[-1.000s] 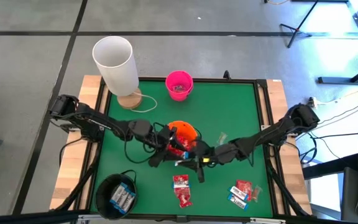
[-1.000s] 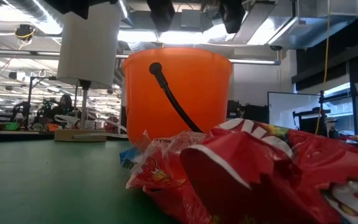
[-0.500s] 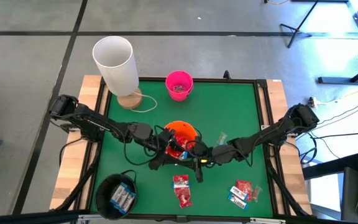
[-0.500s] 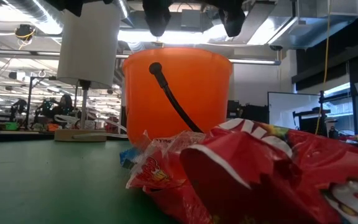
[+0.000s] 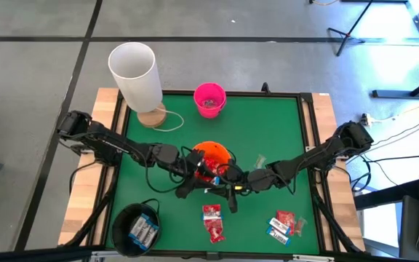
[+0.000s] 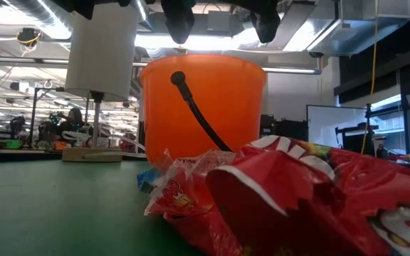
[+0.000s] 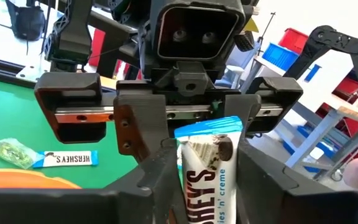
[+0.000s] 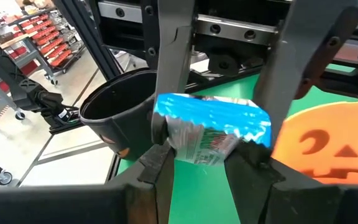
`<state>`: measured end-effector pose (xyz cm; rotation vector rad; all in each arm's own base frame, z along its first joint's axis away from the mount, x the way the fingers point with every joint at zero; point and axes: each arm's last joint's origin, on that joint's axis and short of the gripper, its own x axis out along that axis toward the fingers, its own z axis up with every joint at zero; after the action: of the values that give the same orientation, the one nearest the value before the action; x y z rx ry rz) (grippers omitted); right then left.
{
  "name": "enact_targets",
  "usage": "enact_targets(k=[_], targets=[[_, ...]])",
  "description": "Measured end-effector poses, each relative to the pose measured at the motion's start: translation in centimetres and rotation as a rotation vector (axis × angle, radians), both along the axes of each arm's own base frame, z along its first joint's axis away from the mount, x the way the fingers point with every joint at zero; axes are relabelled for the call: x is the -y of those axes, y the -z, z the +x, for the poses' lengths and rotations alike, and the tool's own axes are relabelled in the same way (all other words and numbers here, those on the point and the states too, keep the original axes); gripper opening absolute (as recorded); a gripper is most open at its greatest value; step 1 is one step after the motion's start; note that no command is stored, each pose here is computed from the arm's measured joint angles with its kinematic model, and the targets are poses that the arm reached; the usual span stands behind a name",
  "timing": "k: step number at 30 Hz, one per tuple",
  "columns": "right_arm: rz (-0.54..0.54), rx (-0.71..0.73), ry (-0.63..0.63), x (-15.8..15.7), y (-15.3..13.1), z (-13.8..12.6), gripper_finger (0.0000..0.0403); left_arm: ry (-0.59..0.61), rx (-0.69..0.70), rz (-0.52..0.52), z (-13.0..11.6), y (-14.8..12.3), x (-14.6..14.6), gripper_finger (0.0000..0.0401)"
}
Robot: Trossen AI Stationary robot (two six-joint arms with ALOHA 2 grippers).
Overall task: Sort candy
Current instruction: Put the white chocolate into the black bucket
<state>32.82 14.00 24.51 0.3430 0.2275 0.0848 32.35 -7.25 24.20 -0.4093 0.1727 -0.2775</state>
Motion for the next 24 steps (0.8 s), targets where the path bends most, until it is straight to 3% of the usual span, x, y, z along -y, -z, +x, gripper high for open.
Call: enact_targets(k=[7, 14, 19, 24], targets=[[0.002, -0.001, -0.023, -0.1, 0.0, 0.0, 0.0127, 0.035, -0.004, -0.013, 0.0, 0.0, 0.1, 0.0105], [0.046, -0.029, -0.102, -0.2, -0.4, -0.3, 0.0127, 0.094, -0.016, -0.03, -0.8, -0.7, 0.6, 0.0101], [0.037, -0.108, -0.151, -0.5, -1.0, -1.7, 0.0127, 0.11, -0.106, -0.009, -2.9, -1.9, 1.1, 0.0101], [-0.016, -0.102, -0.115, -0.7, -2.4, -3.3, 0.0127, 0.109, -0.178, -0.01, -5.9, -3.5, 2.4, 0.0101]])
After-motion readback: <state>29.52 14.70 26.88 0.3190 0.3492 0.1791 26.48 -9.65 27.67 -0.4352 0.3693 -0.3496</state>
